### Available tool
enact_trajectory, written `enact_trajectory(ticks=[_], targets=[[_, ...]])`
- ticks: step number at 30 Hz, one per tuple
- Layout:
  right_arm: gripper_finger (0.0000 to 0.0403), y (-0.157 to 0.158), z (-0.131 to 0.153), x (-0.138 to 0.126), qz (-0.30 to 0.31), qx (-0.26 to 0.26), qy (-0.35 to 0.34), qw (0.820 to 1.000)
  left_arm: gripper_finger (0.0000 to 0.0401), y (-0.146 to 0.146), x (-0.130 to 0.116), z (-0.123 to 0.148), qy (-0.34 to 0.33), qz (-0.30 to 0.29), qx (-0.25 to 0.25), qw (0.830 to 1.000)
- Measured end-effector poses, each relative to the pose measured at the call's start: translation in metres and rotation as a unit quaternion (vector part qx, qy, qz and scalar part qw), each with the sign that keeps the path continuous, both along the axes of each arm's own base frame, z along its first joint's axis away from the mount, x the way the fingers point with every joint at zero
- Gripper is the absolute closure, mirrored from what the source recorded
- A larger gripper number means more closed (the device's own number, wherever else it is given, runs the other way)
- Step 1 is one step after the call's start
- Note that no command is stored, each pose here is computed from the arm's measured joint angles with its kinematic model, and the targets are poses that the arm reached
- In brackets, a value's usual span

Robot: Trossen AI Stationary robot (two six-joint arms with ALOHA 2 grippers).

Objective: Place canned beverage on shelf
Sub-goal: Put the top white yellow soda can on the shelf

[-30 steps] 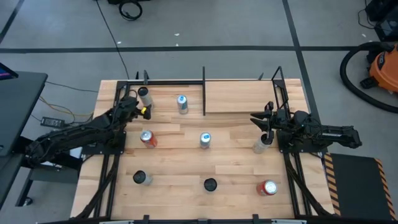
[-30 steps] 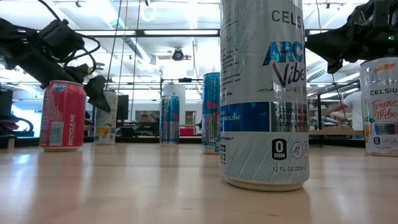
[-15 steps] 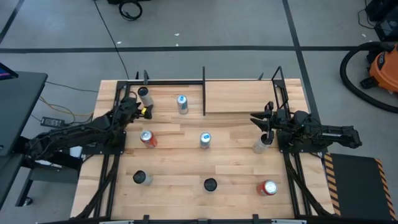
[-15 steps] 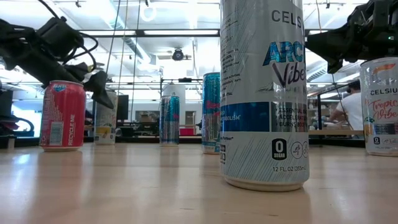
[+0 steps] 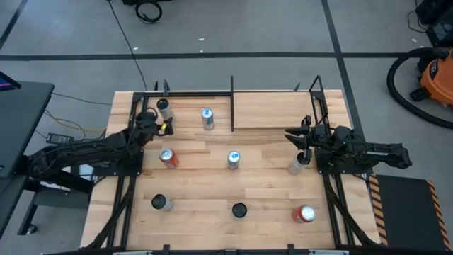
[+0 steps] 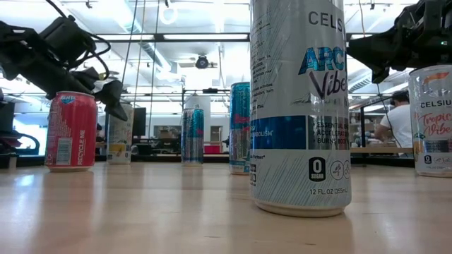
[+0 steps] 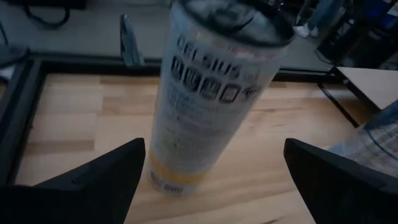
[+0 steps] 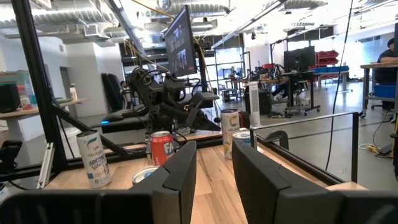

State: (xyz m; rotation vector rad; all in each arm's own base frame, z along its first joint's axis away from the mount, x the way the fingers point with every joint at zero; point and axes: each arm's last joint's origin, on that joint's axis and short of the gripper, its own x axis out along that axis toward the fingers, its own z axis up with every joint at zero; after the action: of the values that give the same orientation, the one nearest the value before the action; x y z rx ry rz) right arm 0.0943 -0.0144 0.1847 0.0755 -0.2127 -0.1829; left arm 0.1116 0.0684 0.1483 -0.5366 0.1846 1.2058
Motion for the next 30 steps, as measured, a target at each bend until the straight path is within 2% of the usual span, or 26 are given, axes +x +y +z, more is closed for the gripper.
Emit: enact_trajectory(ticks=[9,19,26,30], targets=[[0.029,0.0,0.0,0.0,0.0,0.0,0.0,1.0,0.0012,-0.003,0.009,-0.009,0.011,-0.007,-0.017,1.0],[0.029,0.0,0.0,0.0,0.0,0.0,0.0,1.0,0.0012,0.006,0.016,-0.013,0.004,0.029,-0.005,1.0],[0.029,0.0,0.0,0.0,0.0,0.0,0.0,1.0,0.0012,0.015,0.015,-0.02,0.024,0.067,-0.005,0.997],[0.029,0.0,0.0,0.0,0.0,0.0,0.0,1.0,0.0012,0.02,0.017,-0.019,0.011,0.076,0.003,0.997]])
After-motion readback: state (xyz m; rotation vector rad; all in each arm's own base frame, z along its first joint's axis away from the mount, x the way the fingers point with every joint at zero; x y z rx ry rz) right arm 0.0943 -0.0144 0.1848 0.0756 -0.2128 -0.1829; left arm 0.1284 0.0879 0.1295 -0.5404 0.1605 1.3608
